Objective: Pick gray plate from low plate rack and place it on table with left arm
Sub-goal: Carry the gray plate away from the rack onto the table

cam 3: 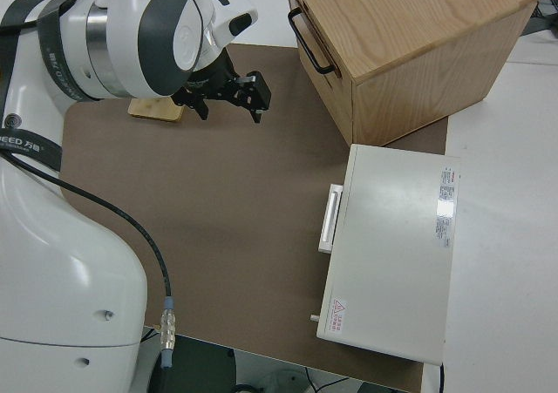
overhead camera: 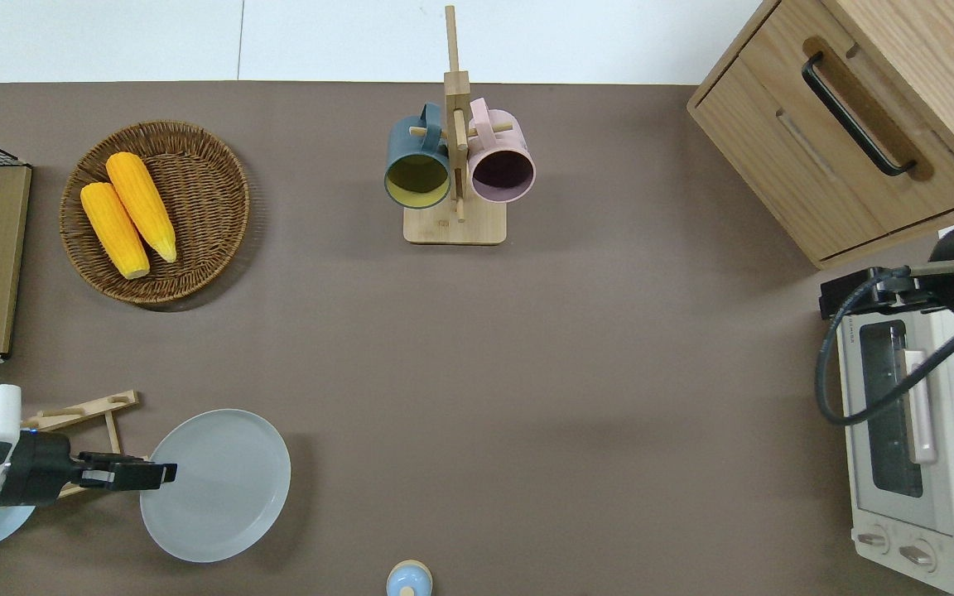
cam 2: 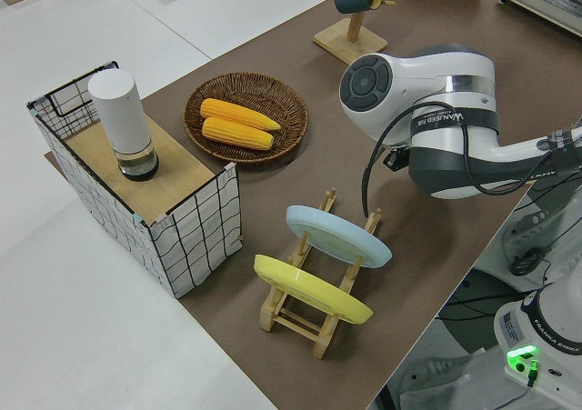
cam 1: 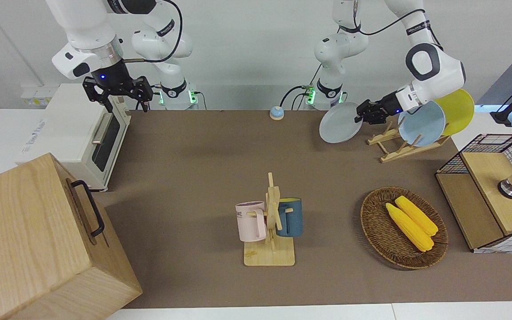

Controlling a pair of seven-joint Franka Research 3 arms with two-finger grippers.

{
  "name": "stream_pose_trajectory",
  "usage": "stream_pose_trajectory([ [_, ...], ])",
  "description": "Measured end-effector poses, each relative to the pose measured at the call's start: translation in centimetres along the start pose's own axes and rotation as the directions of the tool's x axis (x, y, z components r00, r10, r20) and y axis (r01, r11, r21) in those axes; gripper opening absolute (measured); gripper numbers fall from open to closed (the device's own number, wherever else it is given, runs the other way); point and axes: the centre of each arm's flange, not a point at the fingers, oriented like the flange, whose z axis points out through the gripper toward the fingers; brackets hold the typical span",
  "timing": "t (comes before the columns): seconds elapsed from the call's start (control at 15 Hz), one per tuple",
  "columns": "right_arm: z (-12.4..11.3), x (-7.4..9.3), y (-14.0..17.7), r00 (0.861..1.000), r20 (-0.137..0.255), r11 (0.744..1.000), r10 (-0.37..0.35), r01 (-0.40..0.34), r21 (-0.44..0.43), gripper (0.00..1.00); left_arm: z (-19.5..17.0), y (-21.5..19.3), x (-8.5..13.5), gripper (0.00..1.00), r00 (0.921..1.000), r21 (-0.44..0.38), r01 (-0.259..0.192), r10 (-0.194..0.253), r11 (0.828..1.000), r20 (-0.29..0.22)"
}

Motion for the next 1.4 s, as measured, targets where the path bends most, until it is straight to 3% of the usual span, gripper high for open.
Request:
stream_pose_trajectory([
  [1.4,0.0,0.0,0.0,1.0,0.0,1.0,0.0,0.0,0.0,0.99,4.1,0.8,-0.1,0.08,0.9988,0.015,-0.003,0.004,1.0,-0.048],
])
